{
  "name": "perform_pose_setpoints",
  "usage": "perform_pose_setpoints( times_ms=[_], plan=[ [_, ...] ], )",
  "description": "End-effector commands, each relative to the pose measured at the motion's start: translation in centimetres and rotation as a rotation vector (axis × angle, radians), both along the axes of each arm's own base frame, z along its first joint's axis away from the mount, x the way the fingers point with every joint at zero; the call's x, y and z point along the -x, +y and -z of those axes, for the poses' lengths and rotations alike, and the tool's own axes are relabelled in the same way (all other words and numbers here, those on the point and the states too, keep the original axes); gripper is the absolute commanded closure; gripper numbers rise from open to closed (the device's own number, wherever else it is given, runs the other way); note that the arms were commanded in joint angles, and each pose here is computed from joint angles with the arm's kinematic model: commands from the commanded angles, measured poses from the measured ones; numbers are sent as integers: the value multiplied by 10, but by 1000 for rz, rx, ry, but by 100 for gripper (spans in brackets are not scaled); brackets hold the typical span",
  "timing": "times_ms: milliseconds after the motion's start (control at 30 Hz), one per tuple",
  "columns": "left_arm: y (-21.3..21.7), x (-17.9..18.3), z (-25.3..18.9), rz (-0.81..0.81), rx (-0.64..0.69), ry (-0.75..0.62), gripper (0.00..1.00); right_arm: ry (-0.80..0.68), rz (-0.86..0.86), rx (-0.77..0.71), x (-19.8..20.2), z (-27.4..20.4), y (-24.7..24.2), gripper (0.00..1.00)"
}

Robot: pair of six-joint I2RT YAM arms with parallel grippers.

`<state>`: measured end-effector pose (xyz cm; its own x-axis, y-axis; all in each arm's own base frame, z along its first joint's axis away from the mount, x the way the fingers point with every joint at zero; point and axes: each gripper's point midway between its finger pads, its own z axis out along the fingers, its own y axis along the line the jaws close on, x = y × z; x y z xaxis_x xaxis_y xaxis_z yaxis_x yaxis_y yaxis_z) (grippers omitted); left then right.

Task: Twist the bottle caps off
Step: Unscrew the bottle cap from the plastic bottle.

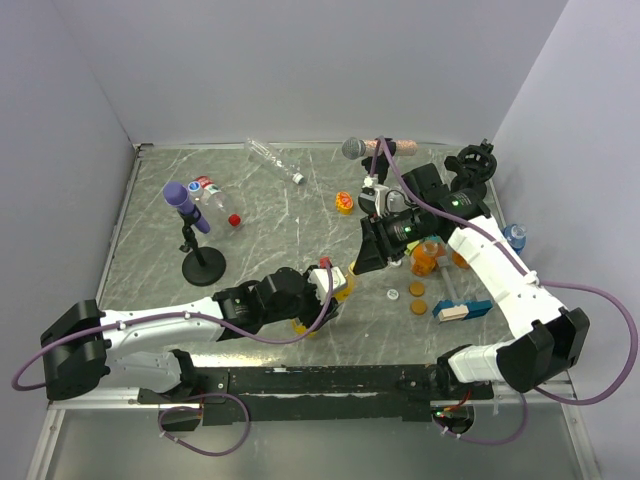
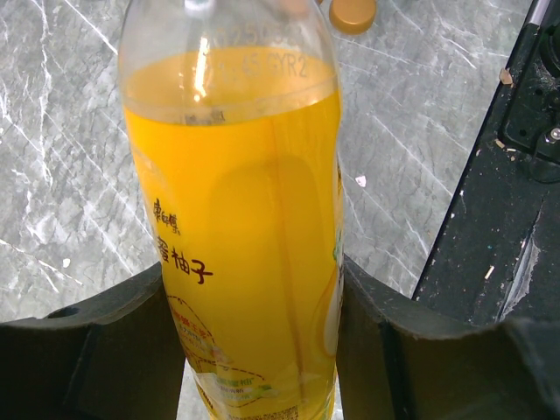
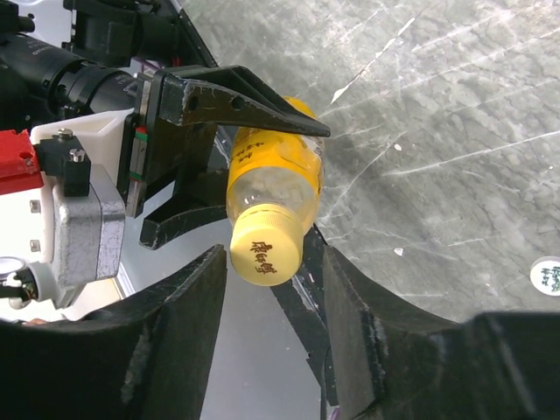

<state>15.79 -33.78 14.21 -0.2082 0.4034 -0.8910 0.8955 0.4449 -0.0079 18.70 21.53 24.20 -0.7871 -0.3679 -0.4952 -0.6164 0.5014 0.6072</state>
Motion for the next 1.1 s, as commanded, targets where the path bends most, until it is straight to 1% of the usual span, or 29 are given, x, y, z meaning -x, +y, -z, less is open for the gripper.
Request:
perform_pose_setpoints(
  times_ms=[0, 200, 367, 433, 600, 700, 867, 967, 1067],
  plan=[
    [-24, -8, -56, -4, 168, -61, 95, -9, -20, -38, 2, -11, 7, 47],
    [-23, -7, -56, -2, 172, -60, 95, -16, -47, -56, 5, -12, 9, 58],
    [-21, -4, -59, 9, 181, -63, 95, -37, -90, -74, 10, -13, 9, 71],
    [-20, -2, -60, 19, 187, -65, 95, -57, -107, -82, 11, -15, 9, 73],
    [-18, 11, -60, 98, 189, -68, 95, -114, -198, -114, 18, -17, 8, 83],
    [-15, 20, -60, 166, 175, -89, 95, -146, -290, -164, 27, -20, 10, 86],
    [-12, 39, -64, 309, 189, -104, 95, -295, -512, -289, 46, -31, 11, 85],
    [-8, 45, -67, 379, 202, -112, 95, -452, -657, -310, 57, -30, 9, 84],
    [-4, 45, -71, 413, 214, -112, 95, -626, -736, -298, 56, -27, 10, 84]
  ],
)
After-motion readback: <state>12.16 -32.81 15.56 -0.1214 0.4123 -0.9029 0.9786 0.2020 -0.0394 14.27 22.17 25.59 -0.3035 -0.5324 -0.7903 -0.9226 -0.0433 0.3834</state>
